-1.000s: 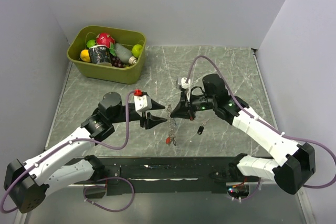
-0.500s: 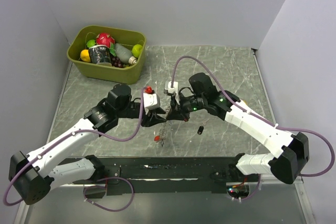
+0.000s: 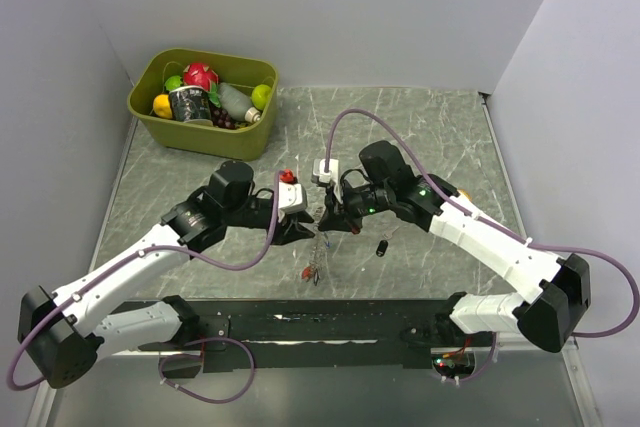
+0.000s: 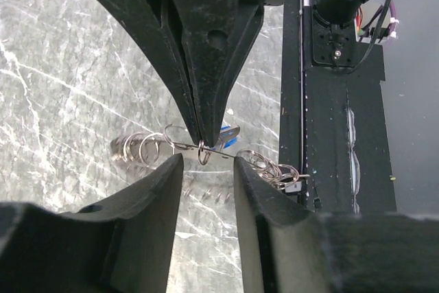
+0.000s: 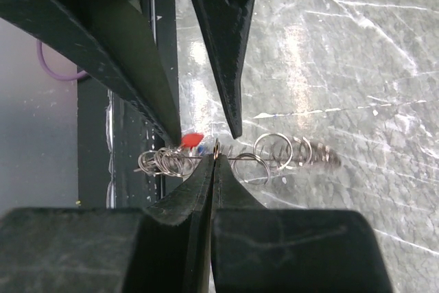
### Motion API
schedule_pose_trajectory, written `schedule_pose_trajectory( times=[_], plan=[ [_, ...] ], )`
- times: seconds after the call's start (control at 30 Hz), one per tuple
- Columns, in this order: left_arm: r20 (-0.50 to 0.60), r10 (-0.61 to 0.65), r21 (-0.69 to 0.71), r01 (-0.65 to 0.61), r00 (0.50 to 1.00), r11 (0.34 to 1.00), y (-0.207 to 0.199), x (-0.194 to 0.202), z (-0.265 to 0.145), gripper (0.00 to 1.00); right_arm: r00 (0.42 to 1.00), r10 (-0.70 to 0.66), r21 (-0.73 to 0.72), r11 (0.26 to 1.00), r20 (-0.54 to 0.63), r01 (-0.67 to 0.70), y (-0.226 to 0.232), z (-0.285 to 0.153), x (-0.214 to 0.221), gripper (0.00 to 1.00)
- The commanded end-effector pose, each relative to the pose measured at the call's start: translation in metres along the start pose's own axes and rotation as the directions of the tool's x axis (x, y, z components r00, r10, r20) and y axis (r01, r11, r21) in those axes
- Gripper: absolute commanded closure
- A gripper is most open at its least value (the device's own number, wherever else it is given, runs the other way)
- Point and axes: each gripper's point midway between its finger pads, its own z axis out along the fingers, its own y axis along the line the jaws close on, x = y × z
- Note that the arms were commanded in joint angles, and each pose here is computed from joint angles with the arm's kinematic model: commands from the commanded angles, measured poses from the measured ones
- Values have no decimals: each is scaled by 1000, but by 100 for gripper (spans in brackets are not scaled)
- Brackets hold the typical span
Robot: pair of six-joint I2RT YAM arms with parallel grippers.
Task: Put the keys on the keyring
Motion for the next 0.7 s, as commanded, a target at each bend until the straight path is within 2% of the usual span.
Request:
schedule_pose_trajectory(
  times=[0.0, 0.53, 0.67],
  plan=[
    [45, 40, 23, -41, 998, 999, 0, -19, 4, 62, 992, -89, -4, 996, 95, 89, 9, -12, -31, 100],
    [60, 57, 33, -59, 997, 998, 3, -23, 11, 69, 993, -83, -16, 996, 83, 85, 9, -10, -28, 100],
    [67, 60, 45, -64, 996, 997, 2, -23, 13, 77, 992, -86, -17, 996, 87, 88, 10, -10, -29, 100]
  ],
)
